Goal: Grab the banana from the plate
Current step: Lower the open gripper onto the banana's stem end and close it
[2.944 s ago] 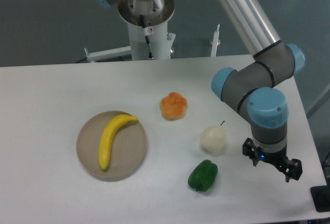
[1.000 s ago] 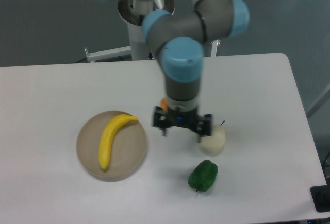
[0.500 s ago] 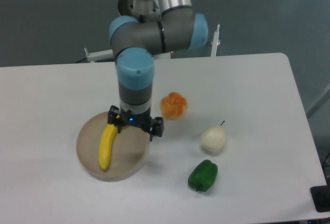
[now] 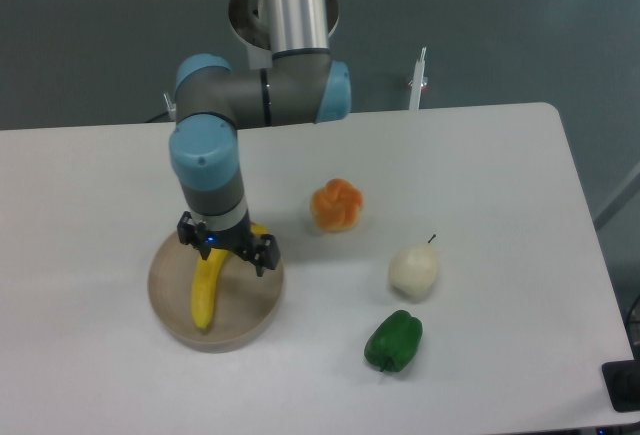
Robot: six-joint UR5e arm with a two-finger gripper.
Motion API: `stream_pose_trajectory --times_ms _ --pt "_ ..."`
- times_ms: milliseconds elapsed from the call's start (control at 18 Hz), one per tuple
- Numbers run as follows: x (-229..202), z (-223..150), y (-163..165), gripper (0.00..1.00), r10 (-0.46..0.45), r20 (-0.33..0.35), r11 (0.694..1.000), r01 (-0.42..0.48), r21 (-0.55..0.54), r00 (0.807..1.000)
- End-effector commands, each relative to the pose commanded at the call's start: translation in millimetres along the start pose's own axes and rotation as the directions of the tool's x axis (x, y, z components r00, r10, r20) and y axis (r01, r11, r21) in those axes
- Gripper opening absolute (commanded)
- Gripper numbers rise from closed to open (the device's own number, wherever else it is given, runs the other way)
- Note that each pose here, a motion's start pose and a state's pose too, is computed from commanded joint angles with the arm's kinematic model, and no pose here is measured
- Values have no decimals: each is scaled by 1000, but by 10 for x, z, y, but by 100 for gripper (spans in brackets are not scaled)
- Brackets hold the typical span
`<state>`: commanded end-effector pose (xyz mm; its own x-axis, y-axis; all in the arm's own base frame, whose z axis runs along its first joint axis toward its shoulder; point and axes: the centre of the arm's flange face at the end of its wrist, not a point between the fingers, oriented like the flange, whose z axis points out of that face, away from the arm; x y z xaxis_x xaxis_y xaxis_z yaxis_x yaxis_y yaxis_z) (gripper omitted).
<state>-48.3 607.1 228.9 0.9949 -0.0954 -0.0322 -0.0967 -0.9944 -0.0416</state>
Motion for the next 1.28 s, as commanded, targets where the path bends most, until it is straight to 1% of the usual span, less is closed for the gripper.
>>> stream_pose_trajectory --times_ms 167,278,500,611,833,1056,1167,1222,1278 --pt "157 87 -25 100 12 -3 1000 -12 -7 1000" --pt "178 84 -35 100 16 10 1000 -15 -12 1000" --pt "250 174 -48 100 25 7 999 -25 -27 1000" --pt "254 221 -56 100 12 8 999 -11 -33 1000" --pt "266 305 -50 100 12 4 999 -12 -47 1000" --pt "352 342 -57 99 32 35 997 -30 -66 999" --pt "338 291 -94 61 33 40 998 -31 -55 999" --pt "339 296 -90 47 36 40 998 -34 -55 999" --pt "347 299 -97 40 39 39 998 -37 -55 998"
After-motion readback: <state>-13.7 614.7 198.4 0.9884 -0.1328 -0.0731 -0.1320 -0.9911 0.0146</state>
